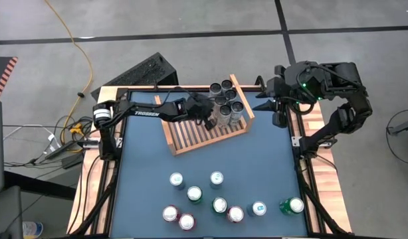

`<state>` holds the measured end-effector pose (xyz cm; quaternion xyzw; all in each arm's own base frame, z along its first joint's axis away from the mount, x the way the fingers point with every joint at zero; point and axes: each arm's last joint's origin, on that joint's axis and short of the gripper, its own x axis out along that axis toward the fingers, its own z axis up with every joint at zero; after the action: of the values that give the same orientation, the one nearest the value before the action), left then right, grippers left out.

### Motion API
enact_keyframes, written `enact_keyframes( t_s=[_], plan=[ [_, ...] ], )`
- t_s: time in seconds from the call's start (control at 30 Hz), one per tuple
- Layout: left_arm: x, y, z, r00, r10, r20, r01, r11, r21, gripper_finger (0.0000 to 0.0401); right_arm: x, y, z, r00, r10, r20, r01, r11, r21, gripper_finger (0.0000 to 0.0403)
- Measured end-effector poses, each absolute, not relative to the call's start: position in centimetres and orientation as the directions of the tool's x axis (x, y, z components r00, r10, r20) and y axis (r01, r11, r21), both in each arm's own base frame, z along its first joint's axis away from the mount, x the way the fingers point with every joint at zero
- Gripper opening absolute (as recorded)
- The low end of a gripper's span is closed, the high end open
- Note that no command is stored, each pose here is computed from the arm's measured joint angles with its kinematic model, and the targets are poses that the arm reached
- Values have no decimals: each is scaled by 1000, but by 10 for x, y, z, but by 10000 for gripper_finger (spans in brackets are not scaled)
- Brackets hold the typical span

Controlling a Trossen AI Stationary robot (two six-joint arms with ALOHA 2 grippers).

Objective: Place canned beverage on shelf
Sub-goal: Adjust the white-yellow soda cans, then put the blue soda can on the shelf

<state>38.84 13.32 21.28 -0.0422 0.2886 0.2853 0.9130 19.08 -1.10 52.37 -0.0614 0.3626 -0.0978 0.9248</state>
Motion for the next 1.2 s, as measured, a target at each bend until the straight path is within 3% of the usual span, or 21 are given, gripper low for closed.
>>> enact_keyframes(
  t_s=[0.13,0.3,0.6,0.77,0.97,1.2],
  plan=[
    [375,131,224,633,479,-609,-550,831,82,0,197,-11,511,680,-204,-704,171,978,-117,106],
    [350,112,267,662,439,-608,-499,863,80,0,209,7,475,572,13,-820,48,998,49,106],
    [283,70,372,853,391,-346,-403,914,42,3,216,71,412,312,167,-935,127,968,215,115],
    [247,49,403,902,353,-247,-347,935,69,35,218,114,396,252,213,-944,247,929,276,177],
    [220,25,421,954,232,-192,-222,973,69,112,214,159,383,219,221,-950,371,882,290,282],
    [211,6,420,963,139,-231,-139,990,18,184,240,203,352,246,199,-949,407,867,288,318]
  ],
)
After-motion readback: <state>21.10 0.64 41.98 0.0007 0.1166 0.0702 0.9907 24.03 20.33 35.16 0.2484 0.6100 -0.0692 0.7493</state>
